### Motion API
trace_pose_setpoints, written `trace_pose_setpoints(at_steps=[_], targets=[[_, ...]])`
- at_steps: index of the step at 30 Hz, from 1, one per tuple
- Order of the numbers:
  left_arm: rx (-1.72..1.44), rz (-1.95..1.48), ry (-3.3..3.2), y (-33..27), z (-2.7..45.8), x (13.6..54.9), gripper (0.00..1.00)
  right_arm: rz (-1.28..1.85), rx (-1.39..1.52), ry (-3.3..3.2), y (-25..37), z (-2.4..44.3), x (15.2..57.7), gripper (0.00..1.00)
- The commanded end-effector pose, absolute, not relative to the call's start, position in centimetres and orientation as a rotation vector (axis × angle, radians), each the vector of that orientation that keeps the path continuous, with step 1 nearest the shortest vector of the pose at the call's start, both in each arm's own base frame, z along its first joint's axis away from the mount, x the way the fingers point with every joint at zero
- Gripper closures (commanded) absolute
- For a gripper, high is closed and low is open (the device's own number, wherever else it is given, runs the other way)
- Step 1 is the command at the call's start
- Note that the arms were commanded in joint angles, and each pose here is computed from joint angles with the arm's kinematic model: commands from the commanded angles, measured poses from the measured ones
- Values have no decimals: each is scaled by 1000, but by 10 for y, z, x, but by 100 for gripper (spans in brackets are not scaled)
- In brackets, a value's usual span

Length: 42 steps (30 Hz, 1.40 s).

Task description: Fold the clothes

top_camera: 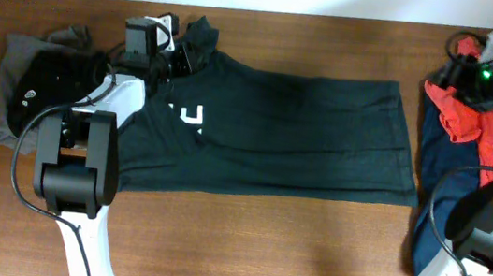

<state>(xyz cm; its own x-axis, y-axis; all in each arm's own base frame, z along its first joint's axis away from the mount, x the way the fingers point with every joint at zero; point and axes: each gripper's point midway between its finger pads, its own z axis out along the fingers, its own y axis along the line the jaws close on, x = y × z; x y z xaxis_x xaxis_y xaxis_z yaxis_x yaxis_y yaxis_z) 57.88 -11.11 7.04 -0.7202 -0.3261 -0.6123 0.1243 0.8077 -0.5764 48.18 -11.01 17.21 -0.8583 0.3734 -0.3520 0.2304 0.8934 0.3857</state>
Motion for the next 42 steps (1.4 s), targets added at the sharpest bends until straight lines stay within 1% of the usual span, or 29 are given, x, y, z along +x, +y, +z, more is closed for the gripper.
trace_pose_setpoints(at_steps=[1, 2, 4, 5, 7, 8, 10, 12, 13, 14, 16, 19, 22, 29, 33, 38, 42], targets=[[-47, -846, 2183, -120, 114, 588, 47, 535, 343, 2656, -71, 140, 507, 35], [-21, -849, 2193, -122, 116, 587, 47, 523, 359, 2658, -69, 131, 514, 38], [16, -846, 2219, -124, 120, 585, 46, 509, 408, 2672, -64, 108, 525, 39], [36, -849, 2227, -125, 123, 584, 43, 515, 423, 2679, -62, 98, 529, 40], [39, -863, 2235, -126, 127, 583, 41, 529, 441, 2695, -57, 77, 535, 43], [47, -879, 2228, -126, 130, 583, 37, 530, 441, 2705, -56, 68, 536, 45], [59, -905, 2208, -124, 137, 584, 38, 525, 447, 2725, -57, 45, 540, 46], [52, -911, 2217, -121, 136, 583, 39, 470, 457, 2730, -63, 40, 541, 45], [52, -909, 2225, -120, 134, 582, 39, 441, 462, 2732, -67, 38, 541, 45], [60, -903, 2233, -119, 132, 581, 43, 400, 463, 2737, -72, 37, 541, 45], [70, -892, 2256, -116, 127, 577, 43, 373, 459, 2743, -75, 36, 540, 44], [93, -877, 2280, -114, 121, 572, 43, 380, 466, 2763, -73, 32, 536, 45], [88, -879, 2291, -114, 120, 571, 43, 383, 481, 2808, -70, 27, 526, 50], [86, -881, 2297, -114, 119, 570, 43, 384, 495, 2849, -77, 24, 514, 54], [113, -871, 2308, -114, 116, 567, 43, 385, 551, 2857, -92, 23, 506, 54], [115, -870, 2319, -114, 114, 565, 43, 492, 531, 2855, -90, 26, 501, 55], [124, -865, 2314, -114, 115, 566, 43, 591, 511, 2837, -76, 30, 504, 62]])
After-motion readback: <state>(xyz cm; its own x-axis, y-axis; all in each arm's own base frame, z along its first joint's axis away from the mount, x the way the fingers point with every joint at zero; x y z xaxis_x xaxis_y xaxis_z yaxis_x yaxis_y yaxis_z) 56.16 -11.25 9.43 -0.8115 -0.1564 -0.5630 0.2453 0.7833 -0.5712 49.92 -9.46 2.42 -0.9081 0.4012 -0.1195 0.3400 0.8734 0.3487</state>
